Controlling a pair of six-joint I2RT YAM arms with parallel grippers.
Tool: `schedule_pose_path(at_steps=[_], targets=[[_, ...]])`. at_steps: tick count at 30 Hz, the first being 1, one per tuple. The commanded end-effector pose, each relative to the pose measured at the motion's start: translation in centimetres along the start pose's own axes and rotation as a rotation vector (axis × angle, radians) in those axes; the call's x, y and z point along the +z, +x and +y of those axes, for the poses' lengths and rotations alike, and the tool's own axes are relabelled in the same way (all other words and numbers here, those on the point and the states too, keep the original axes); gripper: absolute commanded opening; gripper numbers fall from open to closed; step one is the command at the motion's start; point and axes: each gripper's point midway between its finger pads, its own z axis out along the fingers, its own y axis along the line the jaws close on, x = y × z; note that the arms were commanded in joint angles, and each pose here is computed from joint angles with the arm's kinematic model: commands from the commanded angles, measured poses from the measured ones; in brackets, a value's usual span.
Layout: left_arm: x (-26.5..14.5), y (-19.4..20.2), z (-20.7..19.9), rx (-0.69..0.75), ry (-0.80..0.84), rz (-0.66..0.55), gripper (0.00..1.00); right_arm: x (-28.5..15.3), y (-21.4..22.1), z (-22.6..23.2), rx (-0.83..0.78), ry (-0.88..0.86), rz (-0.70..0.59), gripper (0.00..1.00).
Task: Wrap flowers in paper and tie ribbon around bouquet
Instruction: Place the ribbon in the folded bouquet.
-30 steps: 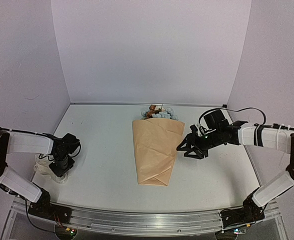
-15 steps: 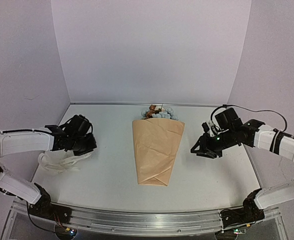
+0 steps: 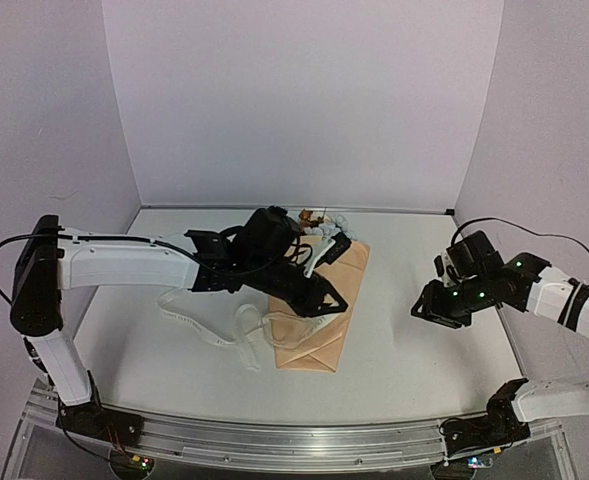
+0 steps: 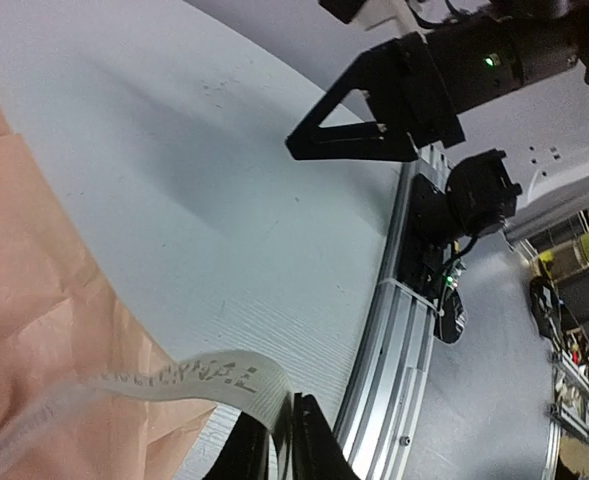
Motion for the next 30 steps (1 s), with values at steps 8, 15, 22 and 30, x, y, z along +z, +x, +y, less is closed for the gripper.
schedule_pose_path(at_steps=[8,15,22,30], targets=[[1.8,-4.6,-1.9,0.083,0.045,-0.070,0.36,-1.7,0.5,-1.3,-0.025,0.068,0.007,0.55],[-6.0,-3.7,7.7,-0.220,-0.341,-0.232,0.72,-2.3,0.6,-0.4,-0.114,0.066,0.049,0.59],[-15.7,2.6,16.9,-0.606,-0.770,-0.330,0.80,-2.1,0.0,4.3,-0.335,-0.002,0.079,0.61],[-24.5,11.7,23.6,-0.982,-0.985,-0.390,0.78,1.7,2.3,16.0,-0.719,-0.163,0.168,0.59]])
